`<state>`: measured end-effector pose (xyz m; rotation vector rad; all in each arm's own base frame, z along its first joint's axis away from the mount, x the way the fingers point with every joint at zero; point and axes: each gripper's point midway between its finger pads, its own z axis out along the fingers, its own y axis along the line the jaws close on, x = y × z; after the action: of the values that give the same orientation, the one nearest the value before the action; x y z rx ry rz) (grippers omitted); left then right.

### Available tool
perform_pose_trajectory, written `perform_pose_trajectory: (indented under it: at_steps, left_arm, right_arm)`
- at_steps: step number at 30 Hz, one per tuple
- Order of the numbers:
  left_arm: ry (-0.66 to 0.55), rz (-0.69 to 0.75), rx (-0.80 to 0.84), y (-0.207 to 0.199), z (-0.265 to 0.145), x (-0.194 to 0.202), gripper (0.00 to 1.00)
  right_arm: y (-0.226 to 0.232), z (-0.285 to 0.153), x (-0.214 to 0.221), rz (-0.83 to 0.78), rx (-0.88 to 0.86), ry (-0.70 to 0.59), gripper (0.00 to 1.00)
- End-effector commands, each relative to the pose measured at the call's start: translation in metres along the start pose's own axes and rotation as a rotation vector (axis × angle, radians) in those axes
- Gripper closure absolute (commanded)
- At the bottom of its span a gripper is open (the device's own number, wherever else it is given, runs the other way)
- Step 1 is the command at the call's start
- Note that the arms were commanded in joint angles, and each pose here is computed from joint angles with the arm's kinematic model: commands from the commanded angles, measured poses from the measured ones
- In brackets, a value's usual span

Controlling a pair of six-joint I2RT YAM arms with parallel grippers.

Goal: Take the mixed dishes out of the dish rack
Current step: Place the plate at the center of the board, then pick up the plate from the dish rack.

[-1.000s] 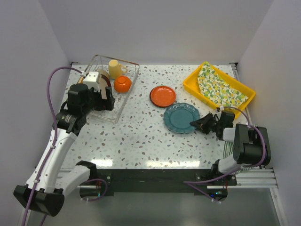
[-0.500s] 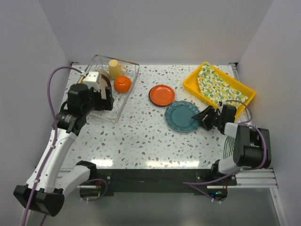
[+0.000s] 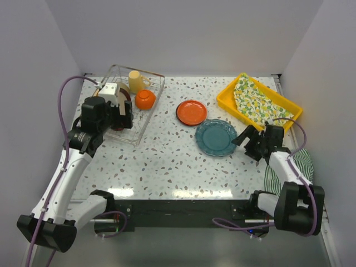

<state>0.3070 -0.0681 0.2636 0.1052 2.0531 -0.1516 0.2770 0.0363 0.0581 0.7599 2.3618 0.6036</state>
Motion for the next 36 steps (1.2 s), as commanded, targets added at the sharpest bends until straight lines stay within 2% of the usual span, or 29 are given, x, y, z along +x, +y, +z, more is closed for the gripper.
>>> perform_pose_trajectory:
  at_steps: [1, 7, 16, 17, 22, 27, 36]
  left_arm:
    - [-0.047, 0.014, -0.089, 0.015, -0.003, -0.022, 0.0]
    - [-0.022, 0.01, -0.311, 0.052, 0.006, -0.021, 0.0]
    - [0.02, 0.029, -0.499, 0.08, 0.032, -0.018, 0.1]
    - [0.026, 0.035, -0.513, 0.082, 0.038, -0.015, 0.13]
    - [0.062, 0.054, -0.532, 0.088, 0.061, -0.008, 0.3]
    - [0.087, 0.013, -0.503, 0.088, 0.078, 0.0, 0.34]
    - [0.109, -0.045, -0.519, 0.111, 0.091, 0.014, 0.39]
  right_arm:
    - [0.026, -0.02, -0.011, -0.119, -0.019, -0.067, 0.02]
    - [0.064, -0.041, -0.009, -0.286, -0.073, -0.102, 0.02]
    - [0.093, -0.056, -0.002, -0.363, -0.173, -0.096, 0.02]
    - [0.094, -0.056, -0.001, -0.366, -0.18, -0.095, 0.02]
    - [0.095, -0.054, 0.009, -0.385, -0.194, -0.072, 0.02]
    - [0.096, -0.055, 0.014, -0.419, -0.195, -0.063, 0.02]
    - [0.095, -0.053, 0.019, -0.438, -0.197, -0.052, 0.02]
